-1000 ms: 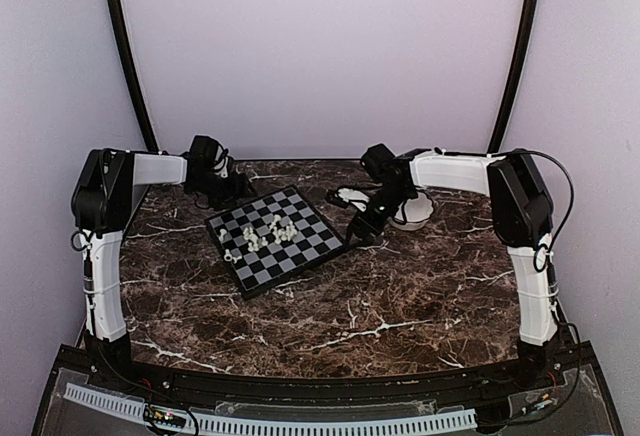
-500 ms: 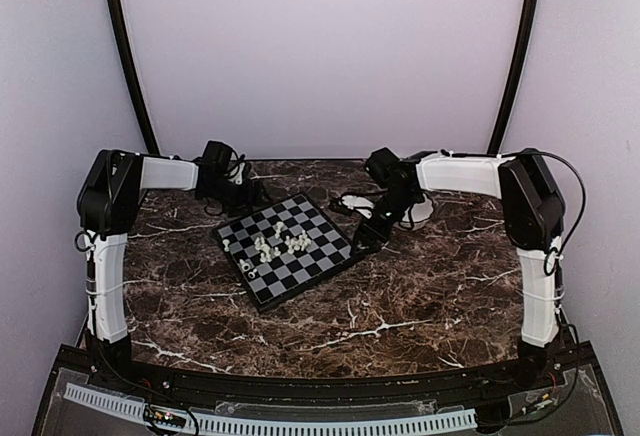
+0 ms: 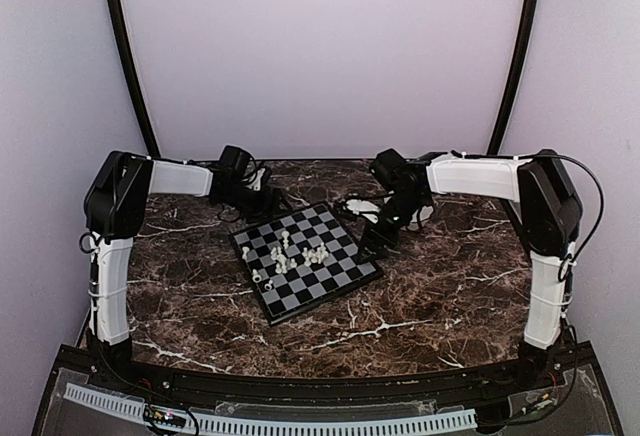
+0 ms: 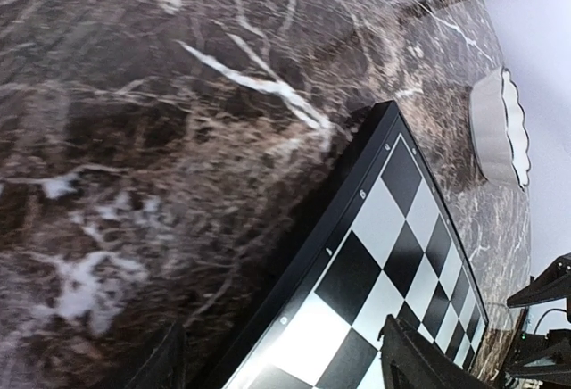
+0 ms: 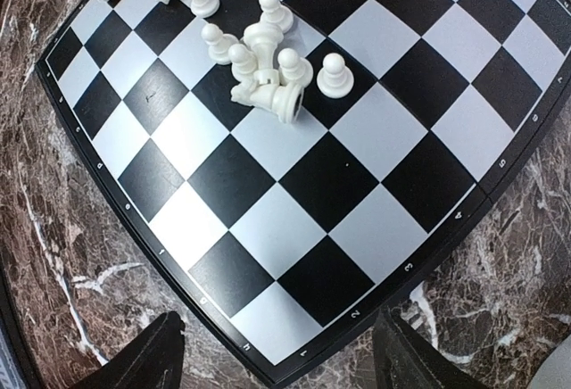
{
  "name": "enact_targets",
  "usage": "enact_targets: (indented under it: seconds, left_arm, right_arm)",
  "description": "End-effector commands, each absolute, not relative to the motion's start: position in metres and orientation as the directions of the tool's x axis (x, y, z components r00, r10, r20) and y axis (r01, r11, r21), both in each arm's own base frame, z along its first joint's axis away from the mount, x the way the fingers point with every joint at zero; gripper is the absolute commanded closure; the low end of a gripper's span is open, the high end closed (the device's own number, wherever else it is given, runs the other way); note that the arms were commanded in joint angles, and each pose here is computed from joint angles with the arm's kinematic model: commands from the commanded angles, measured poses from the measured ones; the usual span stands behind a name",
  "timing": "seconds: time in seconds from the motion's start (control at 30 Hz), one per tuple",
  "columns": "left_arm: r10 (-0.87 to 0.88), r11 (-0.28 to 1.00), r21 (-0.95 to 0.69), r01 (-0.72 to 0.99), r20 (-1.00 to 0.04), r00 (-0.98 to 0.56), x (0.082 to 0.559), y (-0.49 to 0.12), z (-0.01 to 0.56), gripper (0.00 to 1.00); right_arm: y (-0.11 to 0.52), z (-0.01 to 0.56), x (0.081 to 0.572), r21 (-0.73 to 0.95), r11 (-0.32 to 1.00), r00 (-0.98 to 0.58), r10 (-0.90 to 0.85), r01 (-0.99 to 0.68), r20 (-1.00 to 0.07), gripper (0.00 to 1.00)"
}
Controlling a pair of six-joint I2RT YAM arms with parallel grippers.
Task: Set up the chess pieces on the board
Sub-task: Position the chessboard at the center of the board.
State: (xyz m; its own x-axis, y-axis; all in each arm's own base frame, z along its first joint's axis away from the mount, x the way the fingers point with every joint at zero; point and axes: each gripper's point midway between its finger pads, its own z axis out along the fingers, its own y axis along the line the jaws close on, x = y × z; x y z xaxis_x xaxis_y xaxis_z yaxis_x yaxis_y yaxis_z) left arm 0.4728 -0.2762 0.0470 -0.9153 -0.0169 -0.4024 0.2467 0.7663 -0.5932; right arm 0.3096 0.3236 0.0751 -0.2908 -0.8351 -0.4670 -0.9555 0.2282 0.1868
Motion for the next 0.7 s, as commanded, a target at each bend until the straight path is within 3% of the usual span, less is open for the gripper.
enact_targets:
  seconds: [0.0, 0.67]
  left_arm:
    - [0.027, 0.732, -0.631, 0.256, -0.348, -0.937, 0.450, -0.298, 0.034, 0.24]
    - [0.143, 0.652, -0.665, 0.364, -0.364, -0.921, 0.419, -0.392, 0.036, 0.25]
  right_arm:
    - [0.316, 0.093, 0.298, 0.164, 0.204, -0.259, -0.838, -0.965, -0.480, 0.26]
    - [0.291, 0.105, 0.274, 0.148, 0.213, -0.259, -0.847, -0.966, -0.465, 0.26]
